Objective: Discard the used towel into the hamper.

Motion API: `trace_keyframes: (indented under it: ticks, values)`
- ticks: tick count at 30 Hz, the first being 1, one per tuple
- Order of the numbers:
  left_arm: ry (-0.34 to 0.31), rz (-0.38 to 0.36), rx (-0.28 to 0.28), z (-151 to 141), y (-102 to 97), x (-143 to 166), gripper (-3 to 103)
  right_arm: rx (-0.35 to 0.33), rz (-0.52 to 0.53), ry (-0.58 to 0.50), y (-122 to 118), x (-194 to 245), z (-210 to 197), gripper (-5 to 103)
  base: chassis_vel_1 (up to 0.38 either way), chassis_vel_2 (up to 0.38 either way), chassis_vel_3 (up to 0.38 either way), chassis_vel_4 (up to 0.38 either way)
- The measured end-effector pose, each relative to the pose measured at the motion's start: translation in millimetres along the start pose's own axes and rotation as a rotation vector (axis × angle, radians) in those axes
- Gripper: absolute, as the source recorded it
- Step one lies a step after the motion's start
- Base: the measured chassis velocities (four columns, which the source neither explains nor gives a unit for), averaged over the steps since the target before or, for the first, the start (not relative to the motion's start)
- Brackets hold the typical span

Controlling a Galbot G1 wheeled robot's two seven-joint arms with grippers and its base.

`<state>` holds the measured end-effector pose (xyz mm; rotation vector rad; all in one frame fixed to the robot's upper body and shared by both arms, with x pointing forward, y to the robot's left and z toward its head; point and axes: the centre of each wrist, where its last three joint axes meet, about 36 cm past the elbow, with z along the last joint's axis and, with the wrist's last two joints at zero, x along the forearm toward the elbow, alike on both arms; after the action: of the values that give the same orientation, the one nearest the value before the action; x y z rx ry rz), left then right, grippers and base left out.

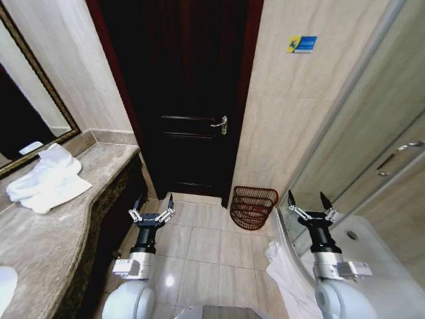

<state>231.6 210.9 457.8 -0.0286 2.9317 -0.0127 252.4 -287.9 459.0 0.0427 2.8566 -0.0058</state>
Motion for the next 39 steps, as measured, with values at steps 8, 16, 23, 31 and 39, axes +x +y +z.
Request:
trace_keyframes:
  ticks: [8,16,23,31,39]
  values:
    - [-0.001,0.000,0.001,0.1,-0.2,0.5,100,-0.010,-0.009,-0.003,1.2,-0.6,0.6,100,-0.005,0.066,0.061,0.001]
    - [-0.001,-0.002,0.002,-0.2,-0.1,0.7,100,-0.011,-0.018,0.007,1.7,-1.0,0.7,100,0.003,0.098,0.089,-0.006]
    - [-0.004,-0.002,0.002,1.5,-0.4,0.8,100,-0.015,-0.019,0.010,3.3,-1.2,1.4,100,0.027,0.142,0.141,0.036]
    - [-0.009,-0.001,0.000,3.0,-0.3,0.7,100,-0.017,-0.015,0.013,4.1,-1.4,3.2,100,0.066,0.166,0.174,0.066]
    - [-0.010,-0.004,-0.004,2.8,1.0,0.3,100,-0.019,-0.011,0.018,3.3,-0.9,5.4,100,0.086,0.170,0.167,0.086]
